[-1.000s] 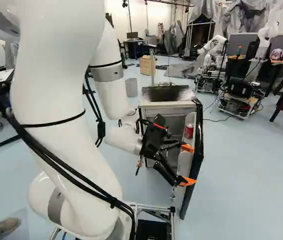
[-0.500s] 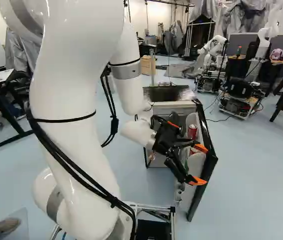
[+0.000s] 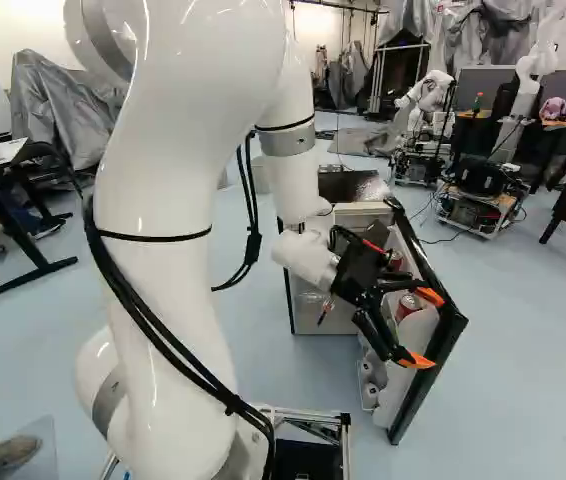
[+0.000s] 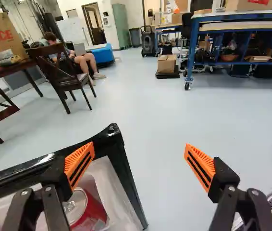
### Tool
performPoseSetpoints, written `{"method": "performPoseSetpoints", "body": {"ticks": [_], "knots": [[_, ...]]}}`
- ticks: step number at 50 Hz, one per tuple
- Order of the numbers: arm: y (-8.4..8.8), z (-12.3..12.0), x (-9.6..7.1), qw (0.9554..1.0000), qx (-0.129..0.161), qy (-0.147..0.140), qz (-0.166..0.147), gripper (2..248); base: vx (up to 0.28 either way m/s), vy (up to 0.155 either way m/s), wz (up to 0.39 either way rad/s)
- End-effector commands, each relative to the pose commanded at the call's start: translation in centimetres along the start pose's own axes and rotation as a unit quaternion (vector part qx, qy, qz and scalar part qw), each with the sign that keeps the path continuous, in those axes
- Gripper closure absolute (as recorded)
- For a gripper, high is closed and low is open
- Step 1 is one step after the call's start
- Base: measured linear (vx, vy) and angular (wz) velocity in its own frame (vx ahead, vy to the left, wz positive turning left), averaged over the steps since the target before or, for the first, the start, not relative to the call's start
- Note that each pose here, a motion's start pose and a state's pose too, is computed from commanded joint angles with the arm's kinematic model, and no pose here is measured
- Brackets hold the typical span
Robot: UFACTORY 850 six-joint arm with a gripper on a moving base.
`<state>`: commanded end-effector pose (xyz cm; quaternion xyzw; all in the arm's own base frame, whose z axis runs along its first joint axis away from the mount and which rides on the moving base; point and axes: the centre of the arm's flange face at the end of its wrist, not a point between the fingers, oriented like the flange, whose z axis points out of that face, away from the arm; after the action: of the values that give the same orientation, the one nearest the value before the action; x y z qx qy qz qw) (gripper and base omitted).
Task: Grab a drink from the fridge
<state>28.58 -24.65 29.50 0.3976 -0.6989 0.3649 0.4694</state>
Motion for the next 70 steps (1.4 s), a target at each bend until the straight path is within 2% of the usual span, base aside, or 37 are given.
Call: {"method": "performPoseSetpoints", "body": {"ticks": [41, 49, 57, 70], "knots": [[-5.9, 6.8, 1.3, 0.9961, -0.057, 0.016, 0.065, 3, 0.0, 0.0, 0.0], [-5.9, 6.9, 1.3, 0.9961, -0.057, 0.016, 0.066, 3, 0.0, 0.0, 0.0], [-5.2, 6.4, 1.3, 0.9968, -0.053, 0.015, 0.058, 3, 0.0, 0.0, 0.0], [-3.1, 4.9, 1.2, 0.9993, -0.018, 0.012, 0.029, 3, 0.0, 0.0, 0.0]]}}
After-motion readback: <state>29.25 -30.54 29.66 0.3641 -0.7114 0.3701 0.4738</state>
